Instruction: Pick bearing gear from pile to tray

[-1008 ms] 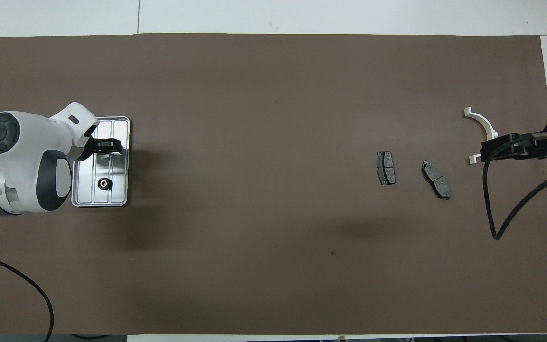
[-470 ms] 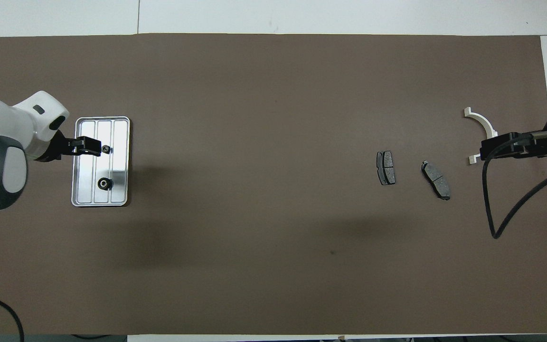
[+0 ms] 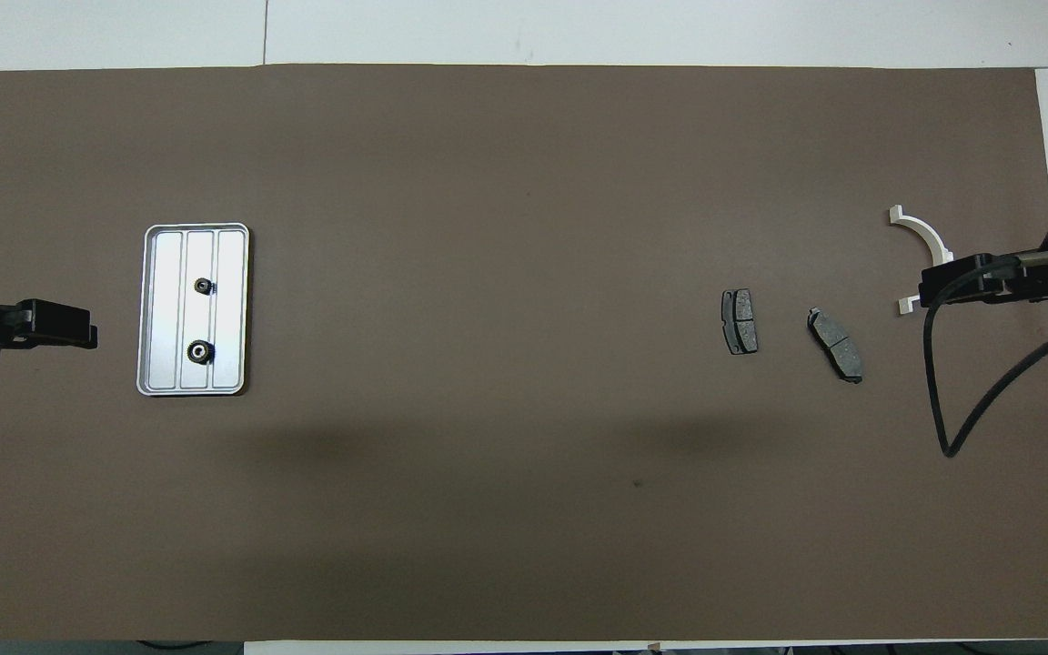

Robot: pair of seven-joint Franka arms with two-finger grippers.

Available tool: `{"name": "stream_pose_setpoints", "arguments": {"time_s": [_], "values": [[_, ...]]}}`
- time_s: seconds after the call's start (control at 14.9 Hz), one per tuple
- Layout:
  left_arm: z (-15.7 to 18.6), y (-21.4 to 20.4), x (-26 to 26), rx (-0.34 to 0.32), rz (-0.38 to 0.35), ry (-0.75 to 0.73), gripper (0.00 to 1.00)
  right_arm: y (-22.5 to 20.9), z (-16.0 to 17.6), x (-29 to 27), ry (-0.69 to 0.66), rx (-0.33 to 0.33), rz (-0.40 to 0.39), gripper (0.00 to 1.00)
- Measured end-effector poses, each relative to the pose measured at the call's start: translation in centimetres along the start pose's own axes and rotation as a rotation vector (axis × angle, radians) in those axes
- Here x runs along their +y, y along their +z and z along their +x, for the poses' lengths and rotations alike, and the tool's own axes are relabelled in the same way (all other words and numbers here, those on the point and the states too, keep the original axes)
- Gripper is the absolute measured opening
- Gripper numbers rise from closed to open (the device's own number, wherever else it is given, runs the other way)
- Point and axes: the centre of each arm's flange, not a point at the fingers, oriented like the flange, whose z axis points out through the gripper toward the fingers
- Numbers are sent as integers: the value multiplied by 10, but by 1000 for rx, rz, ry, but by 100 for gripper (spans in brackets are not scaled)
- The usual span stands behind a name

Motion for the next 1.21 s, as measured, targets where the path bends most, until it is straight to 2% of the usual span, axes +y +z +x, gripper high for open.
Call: {"name": "stream_pose_setpoints", "arguments": {"time_s": [0.2,0.74,1.21], "values": [[-9,-28,1,4,-15,-1,100,0,0,0,-1,-1,0,100],[-2,-21,-2,-4,-25,2,100,2,0,-2,-3,-6,2,100],[8,-23,-2,-5,35,24,100,3,-1,-3,-5,-8,3,100]]}}
